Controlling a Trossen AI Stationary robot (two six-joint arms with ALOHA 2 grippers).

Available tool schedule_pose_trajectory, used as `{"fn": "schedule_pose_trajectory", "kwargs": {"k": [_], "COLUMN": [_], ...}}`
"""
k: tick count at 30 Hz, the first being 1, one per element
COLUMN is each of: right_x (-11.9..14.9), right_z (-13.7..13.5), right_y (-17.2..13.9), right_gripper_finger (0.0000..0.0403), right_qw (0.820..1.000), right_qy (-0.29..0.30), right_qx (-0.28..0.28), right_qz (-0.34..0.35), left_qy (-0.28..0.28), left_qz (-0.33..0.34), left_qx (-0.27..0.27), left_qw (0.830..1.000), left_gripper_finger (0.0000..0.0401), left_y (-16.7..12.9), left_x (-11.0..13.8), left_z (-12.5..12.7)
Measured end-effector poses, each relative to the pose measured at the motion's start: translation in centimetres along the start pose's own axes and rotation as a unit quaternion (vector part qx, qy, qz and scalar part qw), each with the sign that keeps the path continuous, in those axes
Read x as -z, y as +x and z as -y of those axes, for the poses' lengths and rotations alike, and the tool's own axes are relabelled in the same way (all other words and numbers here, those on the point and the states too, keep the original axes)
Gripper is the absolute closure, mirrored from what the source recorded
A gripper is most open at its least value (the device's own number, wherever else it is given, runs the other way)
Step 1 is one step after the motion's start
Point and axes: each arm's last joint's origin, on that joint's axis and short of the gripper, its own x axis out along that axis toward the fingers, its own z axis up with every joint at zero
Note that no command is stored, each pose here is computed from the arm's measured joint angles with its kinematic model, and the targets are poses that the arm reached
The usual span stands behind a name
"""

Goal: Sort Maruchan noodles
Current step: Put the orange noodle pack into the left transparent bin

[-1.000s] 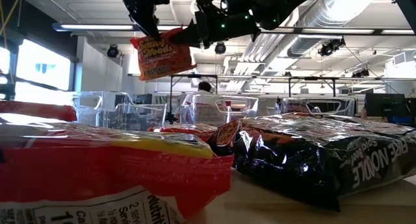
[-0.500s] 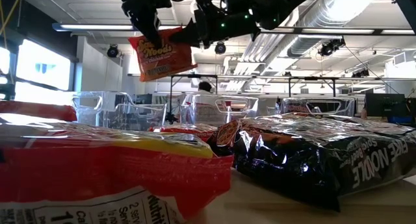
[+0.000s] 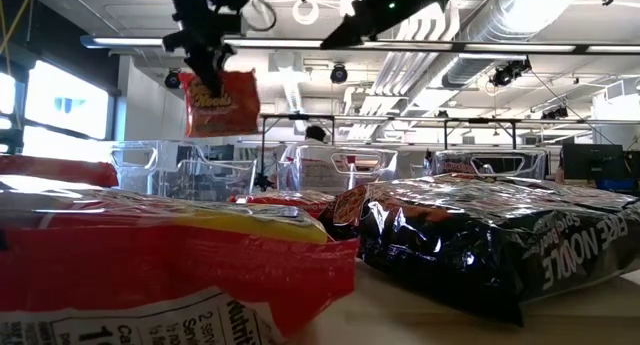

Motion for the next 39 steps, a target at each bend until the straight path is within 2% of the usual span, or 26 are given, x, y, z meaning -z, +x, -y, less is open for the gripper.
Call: {"fn": "schedule_pose_trajectory", "kwargs": {"k": [7,12,16,22,26,33,39], "right_x": [0.6,0.8,1.0,1.0,1.0,1.0,1.0], "right_z": [1.7,1.7,1.6,1.6,1.6,1.6,1.6], "right_y": [-2.2,-2.2,-2.1,-2.1,-2.1,-2.1,-2.1], "right_gripper_finger": [0.0339,0.0371,0.0375,0.0375,0.0375,0.0375,0.0375], "right_qw": [1.000,0.999,0.999,0.999,0.999,0.999,0.999], "right_qy": [0.016,0.018,0.019,0.015,0.015,0.015,0.016], "right_qx": [-0.015,-0.026,-0.028,-0.028,-0.028,-0.028,-0.028], "right_qz": [-0.020,-0.018,-0.024,-0.023,-0.023,-0.024,-0.025], "left_qy": [-0.010,-0.010,-0.018,-0.023,-0.034,-0.087,-0.104], "left_qz": [-0.041,-0.073,-0.086,-0.056,-0.049,-0.051,-0.066], "left_qx": [0.017,0.046,0.075,0.056,0.045,0.034,0.021], "left_qw": [0.999,0.996,0.993,0.997,0.997,0.994,0.992], "left_gripper_finger": [0.0355,0.0355,0.0355,0.0355,0.0355,0.0355,0.0355], "left_y": [4.1,8.0,10.5,12.3,12.7,12.8,12.8], "left_x": [2.6,3.9,4.4,4.1,4.3,4.9,5.3], "left_z": [-3.9,-5.6,-6.0,-7.0,-7.5,-8.0,-8.2]}}
